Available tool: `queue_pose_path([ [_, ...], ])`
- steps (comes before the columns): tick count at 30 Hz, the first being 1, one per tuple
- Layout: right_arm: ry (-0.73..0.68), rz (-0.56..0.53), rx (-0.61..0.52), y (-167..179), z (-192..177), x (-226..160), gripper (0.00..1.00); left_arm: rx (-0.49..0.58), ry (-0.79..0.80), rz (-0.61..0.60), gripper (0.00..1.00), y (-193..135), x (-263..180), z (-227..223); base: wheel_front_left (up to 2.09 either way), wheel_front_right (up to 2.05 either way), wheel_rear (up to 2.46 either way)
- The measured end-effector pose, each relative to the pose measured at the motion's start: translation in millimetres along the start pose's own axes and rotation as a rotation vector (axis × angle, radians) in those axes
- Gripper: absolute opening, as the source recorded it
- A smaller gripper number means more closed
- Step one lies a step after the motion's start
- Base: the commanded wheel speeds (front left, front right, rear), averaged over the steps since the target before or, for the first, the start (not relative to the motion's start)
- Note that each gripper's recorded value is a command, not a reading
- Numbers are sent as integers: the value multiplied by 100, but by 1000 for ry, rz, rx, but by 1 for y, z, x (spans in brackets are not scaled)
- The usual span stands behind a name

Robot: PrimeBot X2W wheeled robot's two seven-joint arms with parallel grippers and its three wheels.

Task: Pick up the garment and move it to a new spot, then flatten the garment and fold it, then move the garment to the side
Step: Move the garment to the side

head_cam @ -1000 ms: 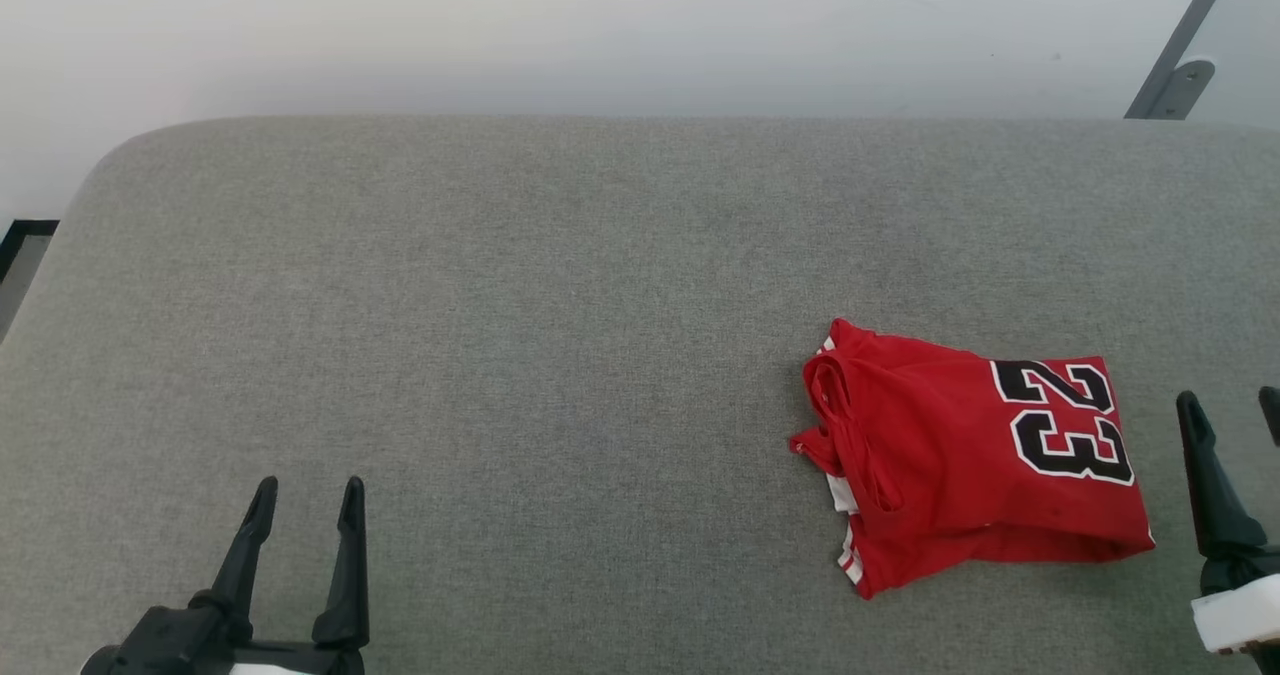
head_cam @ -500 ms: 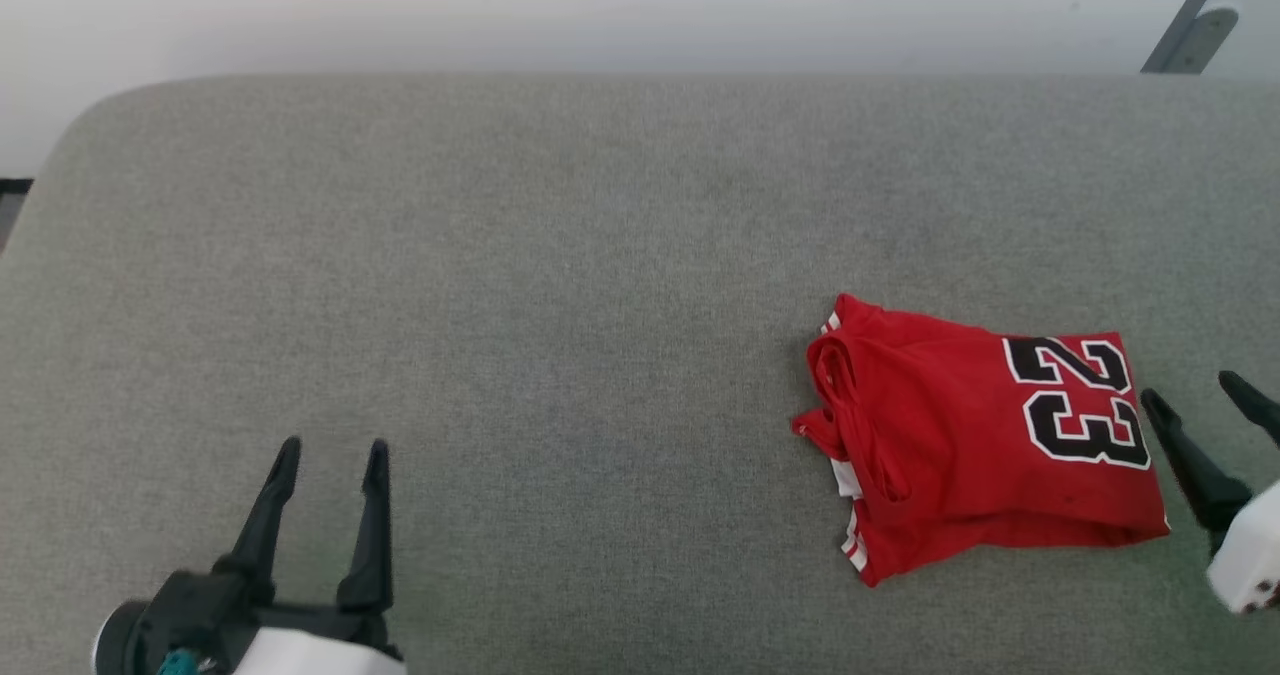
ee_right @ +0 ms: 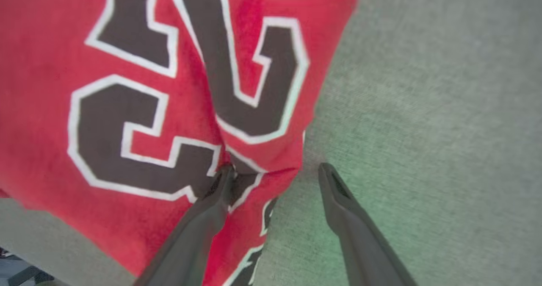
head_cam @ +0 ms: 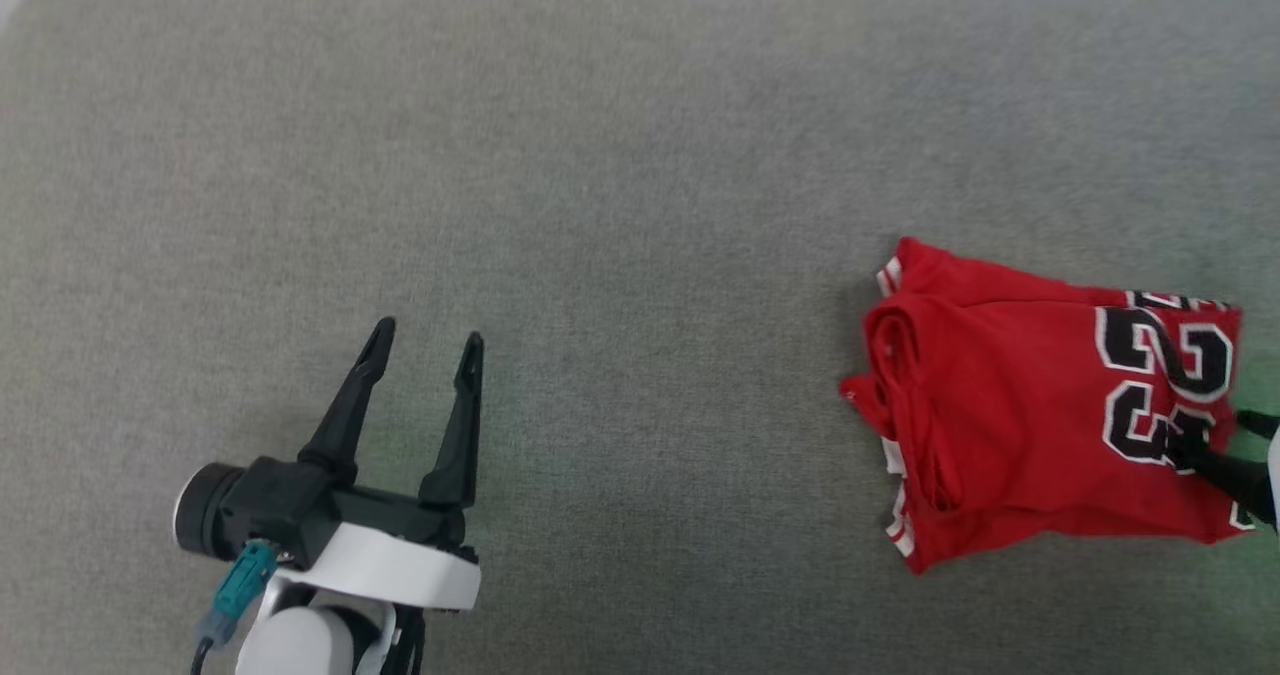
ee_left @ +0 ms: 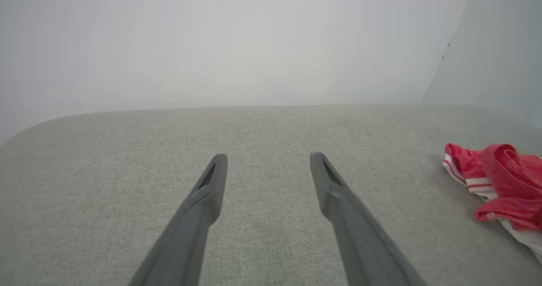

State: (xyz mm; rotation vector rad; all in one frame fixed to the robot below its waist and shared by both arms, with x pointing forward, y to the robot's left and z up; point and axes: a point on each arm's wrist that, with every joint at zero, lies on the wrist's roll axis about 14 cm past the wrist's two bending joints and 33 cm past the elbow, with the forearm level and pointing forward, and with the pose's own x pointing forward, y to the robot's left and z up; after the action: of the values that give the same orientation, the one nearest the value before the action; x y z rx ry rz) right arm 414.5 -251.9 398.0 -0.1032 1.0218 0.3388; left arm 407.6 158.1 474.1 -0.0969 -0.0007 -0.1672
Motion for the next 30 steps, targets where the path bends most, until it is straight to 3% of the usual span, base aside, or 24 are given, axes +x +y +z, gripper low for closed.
queue_pose_path([
  [3, 65, 50, 7, 10, -7, 14, 100, -2, 15, 4, 100, 2, 6, -7, 0, 0, 0],
  [4, 75, 62, 8, 13, -7, 17, 90, -1, 21, 7, 100, 4, 7, -9, 0, 0, 0],
  [5, 81, 72, 8, 14, -8, 21, 58, -1, 28, 10, 100, 5, 8, -12, 0, 0, 0],
  [6, 88, 80, 7, 16, -9, 24, 19, -2, 33, 10, 100, 5, 10, -14, 0, 0, 0],
  [7, 85, 85, 9, 17, -9, 26, 19, -2, 37, 10, 100, 5, 11, -16, 0, 0, 0],
  [8, 81, 91, 19, 17, -9, 28, 0, -2, 45, 9, 100, 6, 12, -19, 0, 0, 0],
  [15, -37, 67, 119, 8, -6, 26, 0, 17, 37, -56, 100, -5, 31, -21, 0, 0, 0],
  [24, -266, -268, 277, -113, 4, -28, 0, 26, -46, -238, 100, -47, 93, -17, 0, 0, 0],
  [30, -310, -526, 330, -191, -11, -56, 0, 36, -124, -355, 100, -73, 138, -18, 0, 0, 0],
])
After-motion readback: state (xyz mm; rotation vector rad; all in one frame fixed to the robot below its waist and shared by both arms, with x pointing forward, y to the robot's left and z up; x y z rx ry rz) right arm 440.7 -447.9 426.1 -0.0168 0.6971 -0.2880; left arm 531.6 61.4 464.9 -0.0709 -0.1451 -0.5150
